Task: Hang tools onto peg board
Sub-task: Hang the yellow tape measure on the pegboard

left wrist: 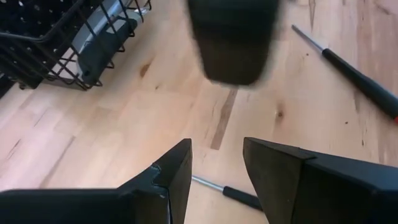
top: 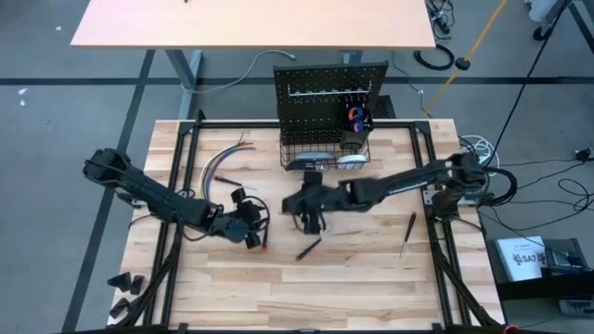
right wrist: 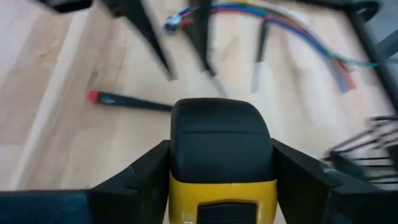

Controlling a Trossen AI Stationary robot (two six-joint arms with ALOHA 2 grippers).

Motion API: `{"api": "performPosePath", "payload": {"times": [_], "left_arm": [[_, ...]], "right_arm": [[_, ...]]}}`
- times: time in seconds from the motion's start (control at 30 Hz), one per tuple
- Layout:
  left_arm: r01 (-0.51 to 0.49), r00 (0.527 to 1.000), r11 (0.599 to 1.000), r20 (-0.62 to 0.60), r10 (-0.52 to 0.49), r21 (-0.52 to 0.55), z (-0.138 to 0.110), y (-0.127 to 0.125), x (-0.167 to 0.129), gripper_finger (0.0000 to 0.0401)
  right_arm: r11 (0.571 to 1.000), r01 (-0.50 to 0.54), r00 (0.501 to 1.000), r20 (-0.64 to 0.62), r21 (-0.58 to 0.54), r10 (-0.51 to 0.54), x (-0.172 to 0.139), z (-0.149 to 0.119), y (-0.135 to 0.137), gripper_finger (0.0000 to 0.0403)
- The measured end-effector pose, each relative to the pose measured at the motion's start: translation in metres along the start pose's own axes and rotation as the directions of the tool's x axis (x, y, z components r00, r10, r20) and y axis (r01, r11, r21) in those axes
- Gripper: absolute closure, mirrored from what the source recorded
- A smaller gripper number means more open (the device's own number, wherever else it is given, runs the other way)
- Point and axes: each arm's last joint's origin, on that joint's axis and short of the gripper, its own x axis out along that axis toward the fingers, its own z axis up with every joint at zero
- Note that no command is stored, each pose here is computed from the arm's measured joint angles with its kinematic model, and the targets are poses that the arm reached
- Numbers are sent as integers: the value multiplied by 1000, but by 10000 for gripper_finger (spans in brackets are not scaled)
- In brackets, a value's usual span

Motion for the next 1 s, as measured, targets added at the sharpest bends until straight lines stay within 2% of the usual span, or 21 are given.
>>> {"api": "performPosePath", "payload": {"times": [0.2,0.37,0.5,0.7,1.0], "left_arm": [[-7,1000,1000,5,7,8,-1,-2,-1,249],[-12,1000,1000,7,12,18,-1,-1,-1,249],[-14,1000,999,8,14,32,-1,-1,-1,249],[-22,1000,999,10,22,39,-1,-1,-1,249],[-24,1000,999,11,23,34,-1,-1,-1,249]], "right_arm": [[1000,-20,999,48,1,20,-11,8,-44,180],[999,30,999,40,-35,-29,-8,4,-74,180],[999,46,998,37,-20,-45,-7,0,-92,180],[999,46,999,15,12,-47,-7,-5,-109,180],[998,46,999,9,40,-46,-7,-9,-120,180]]}}
